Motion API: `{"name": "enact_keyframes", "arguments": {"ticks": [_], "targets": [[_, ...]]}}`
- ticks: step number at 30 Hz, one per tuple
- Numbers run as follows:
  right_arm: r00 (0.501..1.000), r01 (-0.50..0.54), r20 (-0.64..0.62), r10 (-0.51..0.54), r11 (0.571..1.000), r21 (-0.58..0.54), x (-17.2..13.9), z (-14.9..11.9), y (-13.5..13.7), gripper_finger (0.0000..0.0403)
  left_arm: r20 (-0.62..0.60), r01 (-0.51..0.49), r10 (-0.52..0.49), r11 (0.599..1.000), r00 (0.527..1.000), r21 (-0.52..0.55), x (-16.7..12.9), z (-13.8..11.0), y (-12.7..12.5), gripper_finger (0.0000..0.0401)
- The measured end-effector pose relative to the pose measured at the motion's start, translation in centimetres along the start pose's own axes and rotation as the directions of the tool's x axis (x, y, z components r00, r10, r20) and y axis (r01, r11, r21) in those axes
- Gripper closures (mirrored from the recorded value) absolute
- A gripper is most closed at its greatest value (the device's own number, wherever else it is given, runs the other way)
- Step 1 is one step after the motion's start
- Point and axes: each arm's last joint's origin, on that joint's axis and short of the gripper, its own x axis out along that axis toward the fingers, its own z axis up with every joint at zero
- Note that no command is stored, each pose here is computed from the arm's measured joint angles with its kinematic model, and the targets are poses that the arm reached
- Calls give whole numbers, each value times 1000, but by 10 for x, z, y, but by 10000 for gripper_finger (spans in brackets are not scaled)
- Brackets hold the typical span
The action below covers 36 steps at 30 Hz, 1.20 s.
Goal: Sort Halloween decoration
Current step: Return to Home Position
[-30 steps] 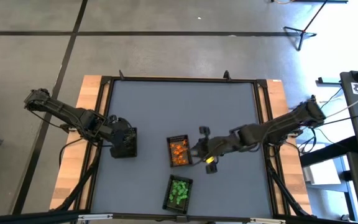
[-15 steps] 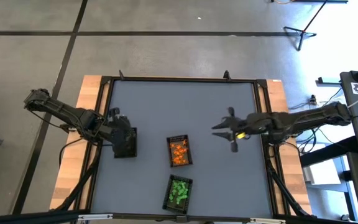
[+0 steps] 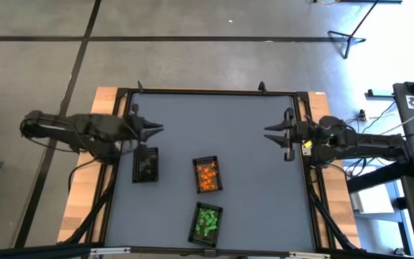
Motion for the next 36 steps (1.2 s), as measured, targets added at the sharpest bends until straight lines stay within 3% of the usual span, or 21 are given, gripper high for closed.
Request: {"name": "enact_keyframes", "arguments": {"ticks": [7, 13, 17, 21, 24, 27, 29, 32, 36], "targets": [[1000, -8, -17, 8, 1000, -6, -2, -22, -11, 297, 217, 58, -44, 996, 975, -61, -41, -3, 29, 362], [998, 66, -13, -66, 998, 24, -6, -35, -18, 297, 287, 110, -77, 989, 955, -99, -56, -41, 34, 362], [992, 73, 100, -73, 997, 0, -14, -43, -15, 297, 376, 123, -65, 984, 925, -132, -60, -70, 34, 362], [977, 120, 179, -114, 992, -24, -19, -64, -12, 297, 461, 135, -50, 979, 886, -153, -56, -96, 32, 362], [974, 148, 180, -141, 989, -29, -21, -84, -10, 297, 412, 125, -54, 981, 910, -148, -43, -108, 26, 362], [972, 169, 168, -162, 985, -27, -22, -102, -9, 297, 430, 110, -22, 978, 902, -180, -33, -111, 23, 362], [974, 188, 138, -182, 982, -32, -22, -105, -11, 297, 409, 109, -29, 979, 912, -174, -24, -123, 20, 362], [970, 212, 127, -206, 977, -34, -23, -106, -15, 297, 487, 132, -22, 972, 873, -193, -18, -128, 17, 362], [981, 148, 128, -142, 988, -37, -23, -107, -16, 297, 502, 160, -34, 964, 864, -210, -1, -148, 11, 362]]}}
